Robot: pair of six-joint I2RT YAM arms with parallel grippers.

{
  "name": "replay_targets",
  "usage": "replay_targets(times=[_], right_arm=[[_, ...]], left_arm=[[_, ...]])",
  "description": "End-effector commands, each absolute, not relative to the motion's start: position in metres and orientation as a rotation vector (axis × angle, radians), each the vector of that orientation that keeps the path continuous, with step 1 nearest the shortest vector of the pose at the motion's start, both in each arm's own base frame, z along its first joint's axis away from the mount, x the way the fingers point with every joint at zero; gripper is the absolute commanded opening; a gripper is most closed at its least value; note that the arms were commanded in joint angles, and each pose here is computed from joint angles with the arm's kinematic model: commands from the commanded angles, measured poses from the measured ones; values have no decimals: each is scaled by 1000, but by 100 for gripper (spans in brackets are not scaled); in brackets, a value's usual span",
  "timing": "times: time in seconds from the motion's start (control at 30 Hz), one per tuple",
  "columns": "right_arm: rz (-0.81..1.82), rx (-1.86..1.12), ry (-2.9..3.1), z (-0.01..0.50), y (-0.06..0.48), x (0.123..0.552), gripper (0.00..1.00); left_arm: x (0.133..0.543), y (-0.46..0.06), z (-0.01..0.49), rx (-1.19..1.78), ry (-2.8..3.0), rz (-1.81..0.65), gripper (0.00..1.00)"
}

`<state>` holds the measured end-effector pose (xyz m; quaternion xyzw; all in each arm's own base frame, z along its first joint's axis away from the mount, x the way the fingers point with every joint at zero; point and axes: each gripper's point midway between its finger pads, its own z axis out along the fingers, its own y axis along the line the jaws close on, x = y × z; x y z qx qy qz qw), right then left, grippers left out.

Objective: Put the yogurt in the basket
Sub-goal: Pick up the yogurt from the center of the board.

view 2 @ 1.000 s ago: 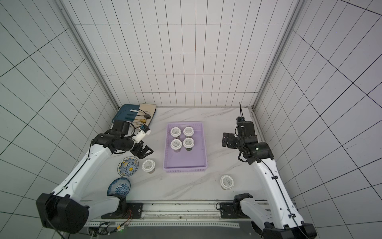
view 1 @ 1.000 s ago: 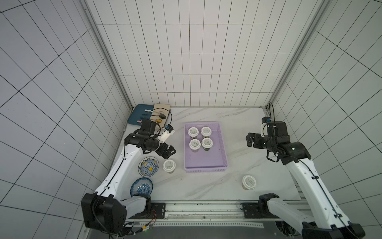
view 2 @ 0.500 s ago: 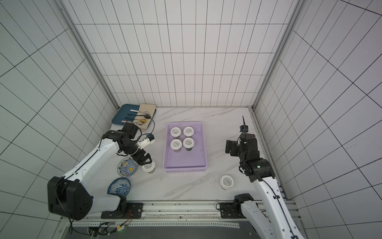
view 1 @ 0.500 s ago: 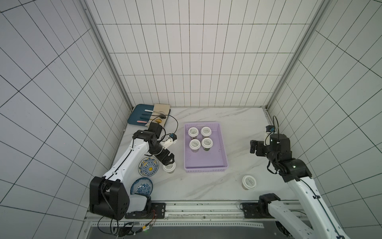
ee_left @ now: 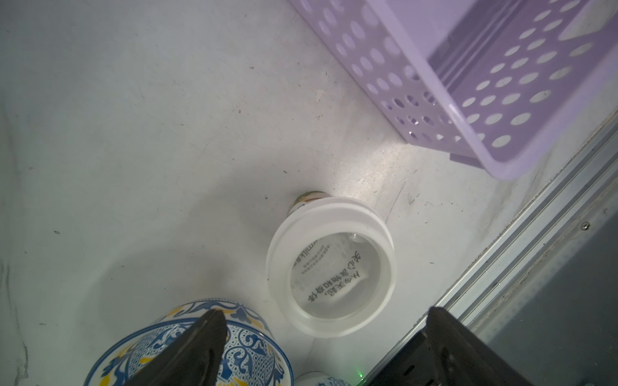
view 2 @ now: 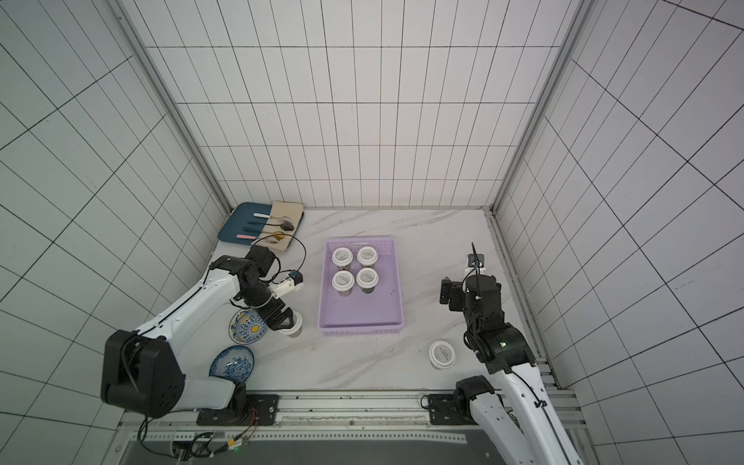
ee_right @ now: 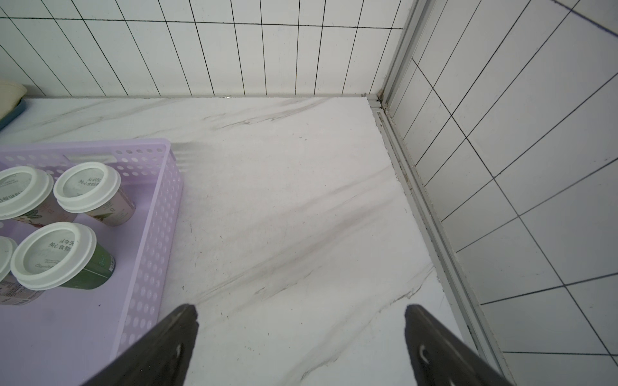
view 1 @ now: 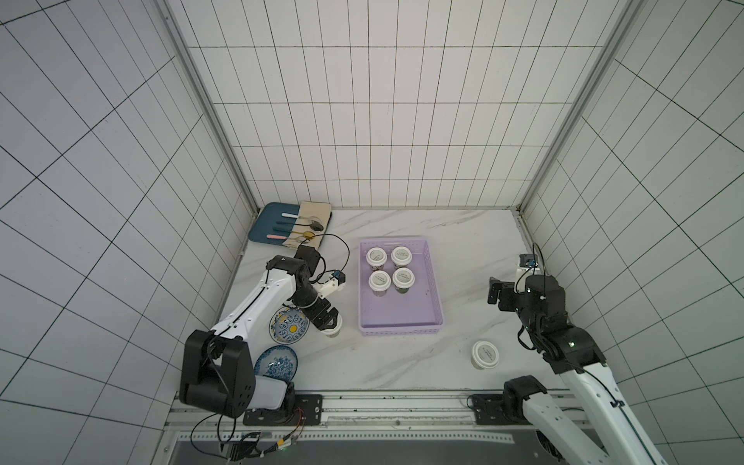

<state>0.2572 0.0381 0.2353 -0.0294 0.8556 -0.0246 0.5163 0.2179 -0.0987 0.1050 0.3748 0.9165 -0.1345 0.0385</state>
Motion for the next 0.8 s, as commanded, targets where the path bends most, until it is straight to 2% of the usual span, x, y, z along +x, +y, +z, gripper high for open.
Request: replay_targets(times=[0.0,0.13,0.5,0.63,0.77], right_arm=[[-93,-76,2044,232,37,259,99],[-93,-75,2042,231,37,259,99],[-108,-88,2054,229,38,260,99],[-93,-93,2054,227,41,260,99],[-115,-96,2061,228,39,261,99]], left_arm=[[217,-103,100,1181,2800,-440,97],[211,-113,100,1201,2762,-532,97],[211,-108,81,1205,2798,-474,97],[204,-117,81,1206,2772,-567,97],[206,-113,77,1187,2803,-524,97]])
